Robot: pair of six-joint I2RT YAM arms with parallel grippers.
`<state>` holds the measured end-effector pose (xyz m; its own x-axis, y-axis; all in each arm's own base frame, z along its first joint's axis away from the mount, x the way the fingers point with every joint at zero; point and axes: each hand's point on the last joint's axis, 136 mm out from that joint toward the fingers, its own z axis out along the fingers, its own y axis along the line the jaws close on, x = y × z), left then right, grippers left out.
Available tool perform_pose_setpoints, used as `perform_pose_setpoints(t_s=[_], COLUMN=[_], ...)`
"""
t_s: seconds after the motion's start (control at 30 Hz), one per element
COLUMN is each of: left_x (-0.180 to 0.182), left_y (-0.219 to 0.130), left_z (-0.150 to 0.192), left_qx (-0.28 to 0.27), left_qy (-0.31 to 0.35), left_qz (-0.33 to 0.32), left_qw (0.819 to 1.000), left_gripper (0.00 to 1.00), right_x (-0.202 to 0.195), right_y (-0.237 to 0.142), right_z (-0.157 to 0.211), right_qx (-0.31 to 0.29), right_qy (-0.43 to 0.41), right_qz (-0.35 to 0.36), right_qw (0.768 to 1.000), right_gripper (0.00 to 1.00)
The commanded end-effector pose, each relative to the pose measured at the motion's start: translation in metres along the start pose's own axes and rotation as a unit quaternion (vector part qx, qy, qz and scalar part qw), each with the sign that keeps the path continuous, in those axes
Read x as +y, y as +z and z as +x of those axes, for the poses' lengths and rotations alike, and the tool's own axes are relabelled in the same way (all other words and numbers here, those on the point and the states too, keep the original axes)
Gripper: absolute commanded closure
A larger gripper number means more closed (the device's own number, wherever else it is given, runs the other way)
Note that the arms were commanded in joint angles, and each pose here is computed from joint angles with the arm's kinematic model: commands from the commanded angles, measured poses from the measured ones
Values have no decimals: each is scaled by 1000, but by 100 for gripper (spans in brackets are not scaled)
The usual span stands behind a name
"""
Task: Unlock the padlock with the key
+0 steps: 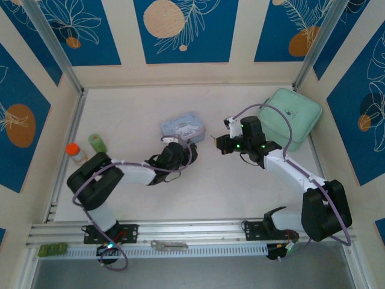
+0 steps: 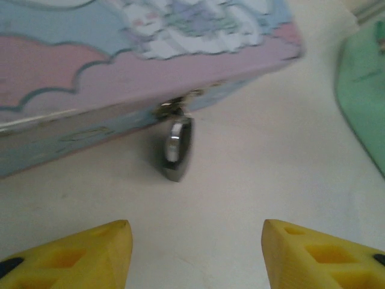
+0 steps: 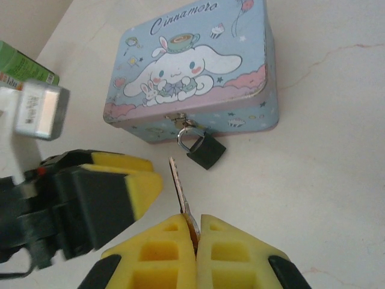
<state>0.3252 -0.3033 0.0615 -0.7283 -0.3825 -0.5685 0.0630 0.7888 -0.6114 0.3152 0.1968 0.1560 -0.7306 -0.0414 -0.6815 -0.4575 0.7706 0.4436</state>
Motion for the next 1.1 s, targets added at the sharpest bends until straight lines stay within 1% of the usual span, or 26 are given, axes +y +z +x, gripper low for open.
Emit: perform_pose_setpoints(t_s=[0.0, 0.07, 0.23, 0.33, 0.53, 0.67, 0.8, 0.9, 0.93, 1.07], left_x=[-8, -7, -10, -11, -9, -2, 2, -2, -4, -9], left_y=[12, 19, 37, 49, 69, 75, 75, 75, 75, 65], left_z=[-18, -20, -23, -21, -11, -5, -4, -4, -5, -7], left_qx=[-63, -82, -114, -113, -99, -91, -84, -72, -67, -47], left_qy=[-3, -1, -16, -21, -34, -33, -32, -42, -45, -61], left_qz=[-7, -16, -5, -2, -5, -21, -23, 2, 13, 49], left_qw=[998, 996, 993, 993, 994, 995, 996, 997, 997, 996], left_gripper=[44, 44, 46, 48, 56, 65, 84, 94, 99, 100], right_x=[8, 10, 10, 9, 6, 4, 2, 0, -1, -4], right_y=[-6, -7, -9, -9, -11, -12, -10, -7, -6, 5], right_z=[-6, -6, -4, -3, -4, -5, -4, -3, -1, 12], right_qx=[-17, -19, -23, -22, -25, -27, -24, -21, -19, 8], right_qy=[2, 2, 3, 5, 6, 9, 13, 21, 26, 60], right_qz=[-21, -27, -29, -29, -28, -28, -29, -34, -38, -59], right_qw=[1000, 999, 999, 999, 999, 999, 999, 999, 999, 996], right_gripper=[100, 100, 100, 100, 100, 100, 100, 100, 100, 100])
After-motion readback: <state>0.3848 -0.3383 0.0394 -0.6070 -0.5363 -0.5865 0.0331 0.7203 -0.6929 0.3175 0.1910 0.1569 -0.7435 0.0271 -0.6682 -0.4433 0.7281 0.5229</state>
